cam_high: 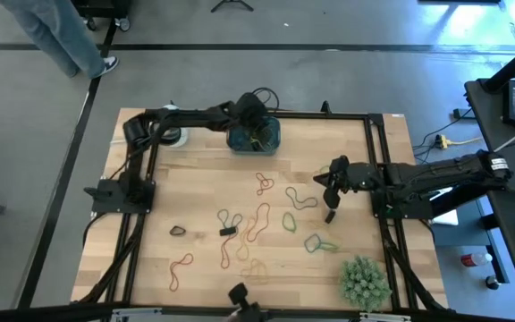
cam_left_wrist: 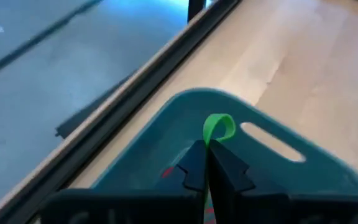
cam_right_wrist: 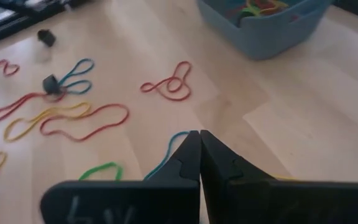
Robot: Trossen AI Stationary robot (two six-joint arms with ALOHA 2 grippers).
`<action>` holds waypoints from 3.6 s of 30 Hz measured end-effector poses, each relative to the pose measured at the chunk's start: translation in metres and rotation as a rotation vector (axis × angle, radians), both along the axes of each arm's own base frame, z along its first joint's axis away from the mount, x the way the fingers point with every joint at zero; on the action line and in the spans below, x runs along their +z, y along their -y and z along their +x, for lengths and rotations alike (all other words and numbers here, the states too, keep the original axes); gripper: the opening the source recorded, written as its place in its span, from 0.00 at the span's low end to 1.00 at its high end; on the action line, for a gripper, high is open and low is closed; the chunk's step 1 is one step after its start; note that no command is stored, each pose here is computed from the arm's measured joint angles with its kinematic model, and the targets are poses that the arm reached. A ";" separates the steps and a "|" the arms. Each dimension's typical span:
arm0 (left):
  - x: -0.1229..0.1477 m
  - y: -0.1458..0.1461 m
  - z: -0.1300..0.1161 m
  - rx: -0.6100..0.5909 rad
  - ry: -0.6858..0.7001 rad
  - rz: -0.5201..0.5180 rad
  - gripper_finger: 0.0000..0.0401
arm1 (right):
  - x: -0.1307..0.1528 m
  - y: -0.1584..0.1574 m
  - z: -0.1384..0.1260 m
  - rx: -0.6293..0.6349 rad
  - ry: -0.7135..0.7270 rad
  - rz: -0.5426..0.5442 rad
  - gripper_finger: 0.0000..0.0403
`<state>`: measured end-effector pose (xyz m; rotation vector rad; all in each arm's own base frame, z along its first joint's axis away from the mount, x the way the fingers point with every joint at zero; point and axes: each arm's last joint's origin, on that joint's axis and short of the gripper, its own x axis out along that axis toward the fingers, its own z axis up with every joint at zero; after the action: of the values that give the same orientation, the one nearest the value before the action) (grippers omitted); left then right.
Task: Pick and place rubber bands into bin
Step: Put the green rubber band into the blue bin, then put the red rubber band into the blue bin
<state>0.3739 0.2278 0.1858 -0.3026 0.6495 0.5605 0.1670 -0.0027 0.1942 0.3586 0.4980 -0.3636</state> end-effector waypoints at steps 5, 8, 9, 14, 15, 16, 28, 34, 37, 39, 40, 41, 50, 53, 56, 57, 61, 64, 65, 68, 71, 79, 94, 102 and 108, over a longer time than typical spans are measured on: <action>-0.010 -0.016 0.007 0.007 -0.037 -0.040 0.09 | 0.000 0.005 0.000 -0.046 0.009 0.024 0.01; -0.009 -0.020 0.006 0.015 -0.062 -0.056 0.17 | 0.000 0.007 0.000 -0.056 0.009 0.027 0.01; -0.008 -0.020 0.006 0.010 -0.065 -0.052 0.20 | 0.000 0.007 0.000 -0.058 0.009 0.027 0.01; -0.006 -0.019 0.008 -0.017 -0.067 -0.037 0.33 | 0.000 0.008 0.000 -0.066 0.009 0.025 0.01; -0.005 -0.017 0.008 -0.026 -0.059 -0.049 0.35 | 0.000 0.008 0.000 -0.066 0.009 0.025 0.01; -0.005 -0.016 0.009 -0.035 -0.050 -0.063 0.36 | 0.000 0.008 0.000 -0.066 0.009 0.025 0.01; -0.015 0.016 0.014 -0.050 -0.156 -0.204 0.42 | 0.000 0.007 0.000 -0.026 0.006 0.047 0.01; 0.005 0.033 0.009 0.007 -0.195 -0.217 0.37 | 0.000 0.007 0.000 -0.014 -0.001 0.031 0.01; 0.029 0.050 0.009 0.001 -0.173 -0.156 0.30 | -0.001 0.007 0.000 -0.010 -0.007 0.025 0.01; 0.046 0.063 0.009 -0.008 -0.149 -0.116 0.25 | -0.001 0.007 -0.001 -0.011 -0.010 0.025 0.01; 0.053 0.071 0.009 -0.012 -0.141 -0.097 0.21 | -0.001 0.007 -0.001 -0.011 -0.013 0.025 0.01; 0.059 0.079 0.009 -0.016 -0.132 -0.075 0.18 | -0.001 0.007 -0.001 -0.010 -0.014 0.026 0.01; 0.067 0.164 -0.023 -0.006 -0.037 0.045 0.01 | -0.001 0.007 -0.001 -0.011 -0.011 0.025 0.01; 0.058 0.192 -0.044 -0.005 0.028 0.057 0.01 | -0.001 0.007 0.000 -0.011 -0.009 0.025 0.01; 0.048 0.216 -0.067 -0.011 0.085 0.077 0.00 | -0.001 0.007 0.000 -0.011 -0.007 0.026 0.01; 0.045 0.223 -0.074 -0.018 0.107 0.086 0.00 | -0.001 0.007 0.000 -0.010 -0.007 0.026 0.01; 0.034 0.240 -0.105 -0.056 0.157 0.098 0.00 | 0.001 0.004 0.001 0.012 0.006 0.047 0.00; 0.027 0.247 -0.126 -0.085 0.190 0.087 0.00 | 0.005 -0.001 0.004 0.013 0.017 0.070 0.00; 0.025 0.248 -0.132 -0.094 0.209 0.085 0.00 | 0.008 -0.002 0.006 0.007 0.022 0.067 0.00; 0.020 0.250 -0.150 -0.133 0.255 0.074 0.00 | 0.018 -0.008 0.018 -0.011 0.019 0.035 0.00; 0.014 0.251 -0.166 -0.192 0.302 0.056 0.00 | 0.029 -0.014 0.038 -0.047 0.009 0.020 0.00; 0.007 0.254 -0.198 -0.291 0.383 0.061 0.00 | 0.035 -0.026 0.119 -0.062 -0.237 0.008 0.01; 0.009 0.261 -0.207 -0.440 0.413 0.027 0.00 | -0.010 -0.009 0.239 -0.124 -0.494 0.123 0.28; 0.009 0.262 -0.207 -0.469 0.420 -0.011 0.00 | -0.035 0.017 0.250 -0.233 -0.541 0.198 0.42; 0.009 0.262 -0.207 -0.463 0.422 -0.024 0.00 | -0.057 0.023 0.249 -0.240 -0.622 0.276 0.42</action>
<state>0.1665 -0.0343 0.1948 -0.2707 0.2992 0.0375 0.4164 -0.0254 0.1370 0.5776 1.1252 -0.6476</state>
